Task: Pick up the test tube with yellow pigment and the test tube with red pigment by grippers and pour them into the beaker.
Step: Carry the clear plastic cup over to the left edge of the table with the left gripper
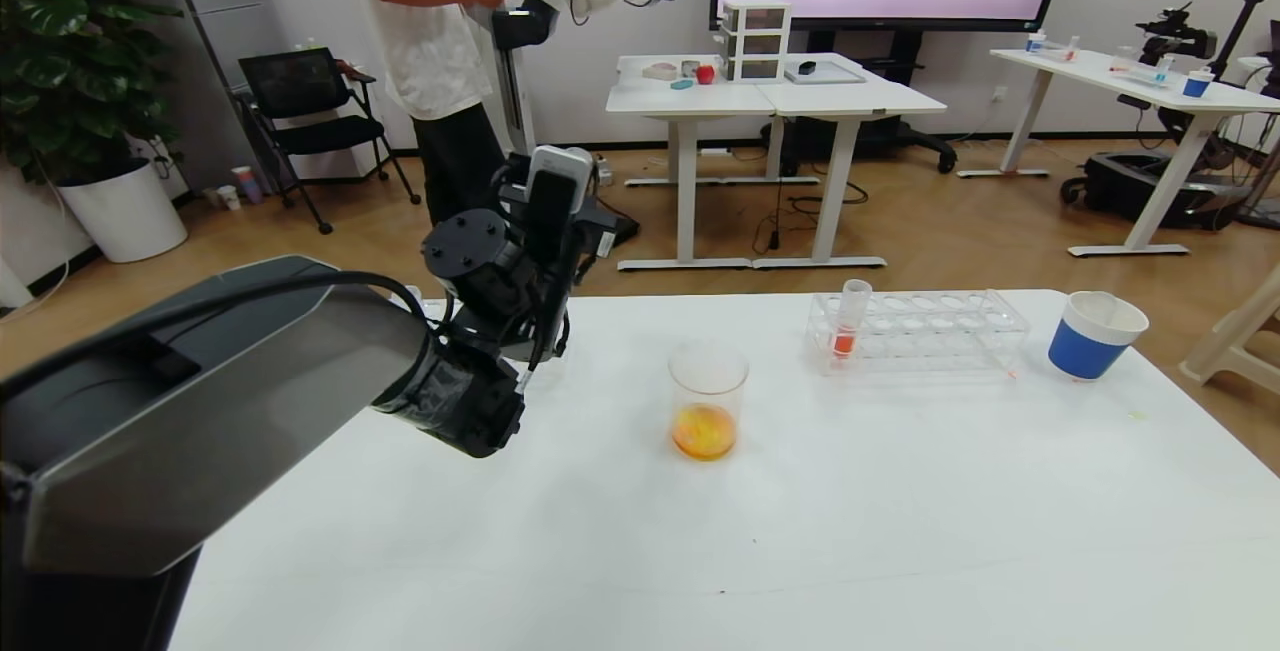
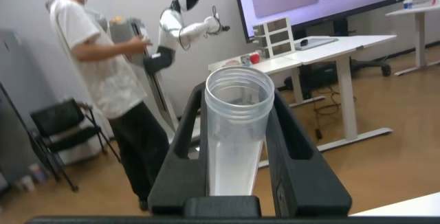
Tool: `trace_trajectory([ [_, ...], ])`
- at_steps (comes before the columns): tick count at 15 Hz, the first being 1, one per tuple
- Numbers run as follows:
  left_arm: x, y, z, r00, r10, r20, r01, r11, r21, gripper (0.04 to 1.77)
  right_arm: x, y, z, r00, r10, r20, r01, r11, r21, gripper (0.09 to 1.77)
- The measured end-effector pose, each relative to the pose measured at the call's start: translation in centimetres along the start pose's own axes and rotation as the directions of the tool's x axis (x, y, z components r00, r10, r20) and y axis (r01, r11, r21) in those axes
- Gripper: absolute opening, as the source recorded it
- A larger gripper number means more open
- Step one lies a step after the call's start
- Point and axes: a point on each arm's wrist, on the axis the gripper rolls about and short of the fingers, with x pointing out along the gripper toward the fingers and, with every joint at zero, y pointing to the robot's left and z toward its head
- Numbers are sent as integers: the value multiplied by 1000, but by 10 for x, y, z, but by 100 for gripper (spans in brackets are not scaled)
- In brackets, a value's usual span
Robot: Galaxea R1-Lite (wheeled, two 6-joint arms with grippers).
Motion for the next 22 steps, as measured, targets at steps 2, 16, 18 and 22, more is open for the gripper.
trace_trajectory([
  [2, -1, 1, -3, 991, 74, -116, -87, 990, -114, 50, 0, 0, 0, 1000, 0, 0, 0, 1000, 0, 174],
  [16, 1, 77, 5, 898, 226, -376, -306, 937, -169, 50, 0, 0, 0, 1000, 0, 0, 0, 1000, 0, 174],
  [18, 3, 94, 5, 890, 261, -374, -335, 931, -146, 50, 0, 0, 0, 1000, 0, 0, 0, 1000, 0, 174],
  [22, 8, 146, 2, 856, 367, -364, -419, 905, -73, 50, 0, 0, 0, 1000, 0, 0, 0, 1000, 0, 174],
])
